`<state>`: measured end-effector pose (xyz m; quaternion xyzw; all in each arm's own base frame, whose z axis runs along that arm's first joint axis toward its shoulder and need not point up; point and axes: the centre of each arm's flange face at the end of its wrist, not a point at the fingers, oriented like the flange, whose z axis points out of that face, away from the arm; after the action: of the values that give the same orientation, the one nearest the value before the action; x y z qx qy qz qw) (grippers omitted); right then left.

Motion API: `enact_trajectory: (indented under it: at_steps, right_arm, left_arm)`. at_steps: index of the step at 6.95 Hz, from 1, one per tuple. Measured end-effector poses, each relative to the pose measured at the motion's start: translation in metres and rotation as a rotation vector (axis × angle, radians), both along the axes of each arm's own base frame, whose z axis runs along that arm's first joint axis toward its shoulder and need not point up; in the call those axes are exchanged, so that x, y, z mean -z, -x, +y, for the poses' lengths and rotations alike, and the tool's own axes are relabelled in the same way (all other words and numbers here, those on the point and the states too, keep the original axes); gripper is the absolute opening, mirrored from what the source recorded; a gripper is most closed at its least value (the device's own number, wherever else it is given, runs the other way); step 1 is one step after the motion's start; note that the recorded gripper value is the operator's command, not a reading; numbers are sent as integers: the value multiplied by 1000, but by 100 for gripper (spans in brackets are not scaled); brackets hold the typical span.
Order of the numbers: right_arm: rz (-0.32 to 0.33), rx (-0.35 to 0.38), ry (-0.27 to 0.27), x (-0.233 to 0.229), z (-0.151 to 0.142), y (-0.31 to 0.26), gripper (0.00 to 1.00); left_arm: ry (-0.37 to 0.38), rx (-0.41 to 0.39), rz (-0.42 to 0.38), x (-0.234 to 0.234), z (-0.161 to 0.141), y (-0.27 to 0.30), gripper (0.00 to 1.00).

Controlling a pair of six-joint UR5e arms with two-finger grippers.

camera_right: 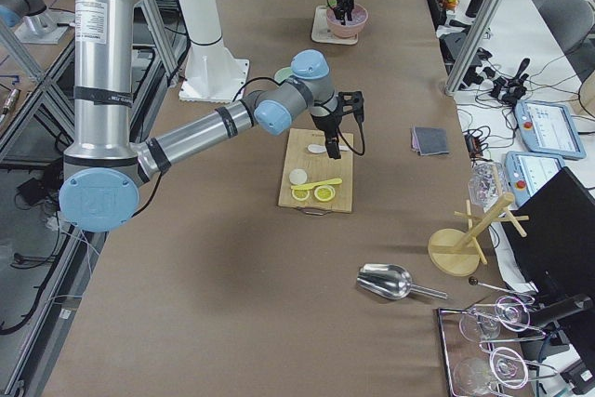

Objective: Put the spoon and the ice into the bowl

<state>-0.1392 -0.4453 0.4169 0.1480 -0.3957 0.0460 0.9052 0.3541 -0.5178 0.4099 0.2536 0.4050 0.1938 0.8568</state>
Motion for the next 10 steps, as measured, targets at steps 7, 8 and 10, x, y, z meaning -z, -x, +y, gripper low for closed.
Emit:
enact_trajectory:
  at_steps: [7, 8, 10]
  right_arm:
    - [-4, 1, -6, 4, 1, 0, 100]
    - [-5, 1, -6, 4, 1, 0, 100]
    - [-6, 2, -9, 5, 1, 0, 100]
  left_arm:
    - [-23, 2, 32, 18, 5, 8, 0]
    - [-21, 16, 60, 32, 9, 11, 0]
    - [54, 87, 169, 77, 13, 12, 0]
